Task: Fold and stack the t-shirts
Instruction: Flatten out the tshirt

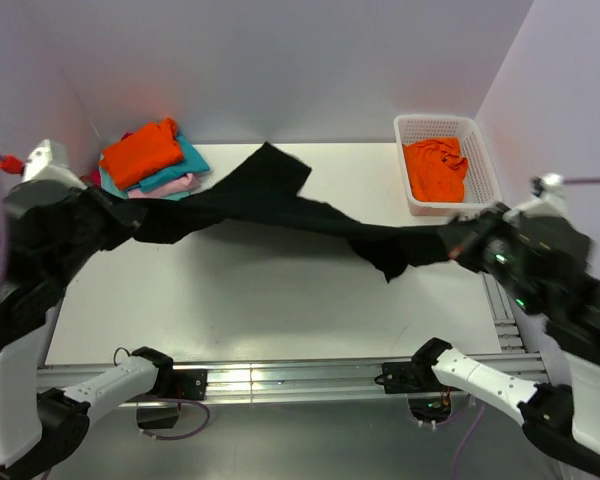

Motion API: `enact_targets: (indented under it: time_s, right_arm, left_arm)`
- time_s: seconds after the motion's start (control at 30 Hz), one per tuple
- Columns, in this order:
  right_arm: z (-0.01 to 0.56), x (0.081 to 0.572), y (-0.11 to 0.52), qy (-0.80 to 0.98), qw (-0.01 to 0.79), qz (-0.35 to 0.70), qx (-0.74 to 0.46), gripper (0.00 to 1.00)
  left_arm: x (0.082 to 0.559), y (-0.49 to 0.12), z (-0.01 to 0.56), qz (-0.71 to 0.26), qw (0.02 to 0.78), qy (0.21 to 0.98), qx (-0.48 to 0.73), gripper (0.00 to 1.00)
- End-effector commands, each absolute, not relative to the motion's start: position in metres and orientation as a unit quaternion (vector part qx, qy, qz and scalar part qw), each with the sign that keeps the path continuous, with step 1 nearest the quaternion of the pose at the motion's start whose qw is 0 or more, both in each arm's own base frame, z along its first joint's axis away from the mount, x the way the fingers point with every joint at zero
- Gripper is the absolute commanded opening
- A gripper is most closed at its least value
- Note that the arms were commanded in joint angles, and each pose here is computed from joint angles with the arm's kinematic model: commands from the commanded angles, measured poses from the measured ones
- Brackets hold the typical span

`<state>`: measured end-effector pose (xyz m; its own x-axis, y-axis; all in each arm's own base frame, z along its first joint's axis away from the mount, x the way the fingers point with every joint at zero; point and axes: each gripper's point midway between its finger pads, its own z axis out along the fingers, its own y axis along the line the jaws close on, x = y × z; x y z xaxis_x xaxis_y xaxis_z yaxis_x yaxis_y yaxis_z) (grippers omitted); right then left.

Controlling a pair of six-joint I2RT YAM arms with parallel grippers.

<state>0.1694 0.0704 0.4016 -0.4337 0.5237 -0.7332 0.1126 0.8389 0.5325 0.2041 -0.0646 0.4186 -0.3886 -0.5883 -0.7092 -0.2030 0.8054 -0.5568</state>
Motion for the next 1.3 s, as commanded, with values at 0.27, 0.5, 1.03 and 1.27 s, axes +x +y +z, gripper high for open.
enact_targets:
  time_s: [0.27, 0.5, 1.03, 1.27]
  right_arm:
    - [0.439, 0.163, 0.031, 0.794, 0.556, 0.15, 0.195, 0.0]
    - [0.44, 0.268, 0.092, 0.819, 0.55, 0.101, 0.13, 0.0]
    - [0.63, 0.305, 0.072, 0.604, 0.755, 0.233, 0.103, 0.0]
    - [0.562, 0.256, 0.065, 0.651, 0.718, 0.224, 0.098, 0.0]
  left_arm:
    - [0.228, -0.08, 0.49, -0.207, 0.573, 0.78, -0.141, 0.0]
    - [0.335, -0.1, 0.513, -0.148, 0.615, 0.763, -0.135, 0.0]
    - [0.335, -0.077, 0.694, -0.288, 0.808, 0.508, -0.077, 0.0]
    - [0.29, -0.063, 0.609, -0.271, 0.757, 0.581, -0.127, 0.0]
